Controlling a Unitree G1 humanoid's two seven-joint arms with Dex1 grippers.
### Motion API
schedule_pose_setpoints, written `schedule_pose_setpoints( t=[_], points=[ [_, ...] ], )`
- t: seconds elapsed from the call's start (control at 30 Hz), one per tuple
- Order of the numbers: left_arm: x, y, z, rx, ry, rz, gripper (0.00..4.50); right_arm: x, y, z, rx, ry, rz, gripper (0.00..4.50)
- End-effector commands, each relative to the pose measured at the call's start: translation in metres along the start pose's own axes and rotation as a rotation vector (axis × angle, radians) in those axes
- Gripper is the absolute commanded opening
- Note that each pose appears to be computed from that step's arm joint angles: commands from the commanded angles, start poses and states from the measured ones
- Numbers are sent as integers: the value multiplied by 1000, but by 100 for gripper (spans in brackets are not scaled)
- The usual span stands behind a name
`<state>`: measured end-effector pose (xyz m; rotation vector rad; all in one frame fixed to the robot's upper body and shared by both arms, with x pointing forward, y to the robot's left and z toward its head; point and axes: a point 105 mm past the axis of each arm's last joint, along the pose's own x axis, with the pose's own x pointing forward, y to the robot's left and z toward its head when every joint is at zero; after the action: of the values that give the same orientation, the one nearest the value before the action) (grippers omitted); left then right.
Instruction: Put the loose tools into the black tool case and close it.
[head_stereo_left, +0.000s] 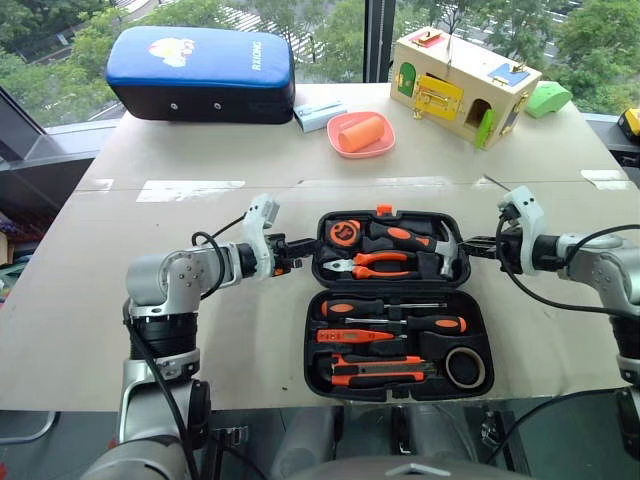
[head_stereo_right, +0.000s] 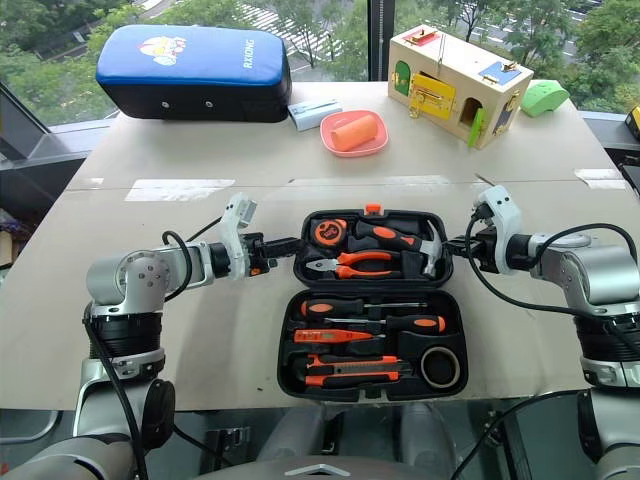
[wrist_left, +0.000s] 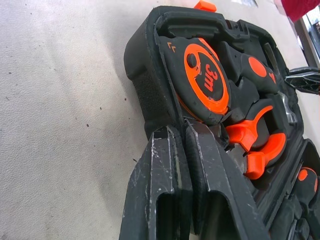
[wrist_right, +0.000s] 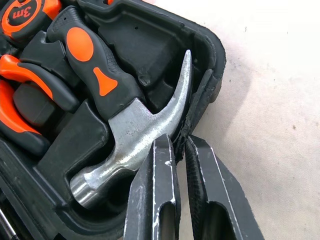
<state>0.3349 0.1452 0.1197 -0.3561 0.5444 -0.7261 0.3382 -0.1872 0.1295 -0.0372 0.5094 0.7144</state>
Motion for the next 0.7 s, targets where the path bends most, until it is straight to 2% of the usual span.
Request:
schedule_pose_setpoints(
  t=[0.03,0.13,0.27,0.37,0.53,0.7],
  points=[
    [2,-31,29,169,-160,-97,5,-11,4,46,-152,-219,-46,0],
    [-3,-47,49,297,-307,-122,5,-16,11,67,-299,-359,-82,0],
    [-4,-49,55,427,-376,-88,5,-18,13,76,-433,-456,-143,0],
    [-5,-49,61,590,-425,-39,5,-20,14,79,-660,-510,-213,0],
    [-10,-44,64,939,-518,70,5,-22,9,65,-984,-535,-317,0],
    [-21,-45,51,1217,-593,114,5,-26,27,35,-1327,-567,-263,0]
  ],
)
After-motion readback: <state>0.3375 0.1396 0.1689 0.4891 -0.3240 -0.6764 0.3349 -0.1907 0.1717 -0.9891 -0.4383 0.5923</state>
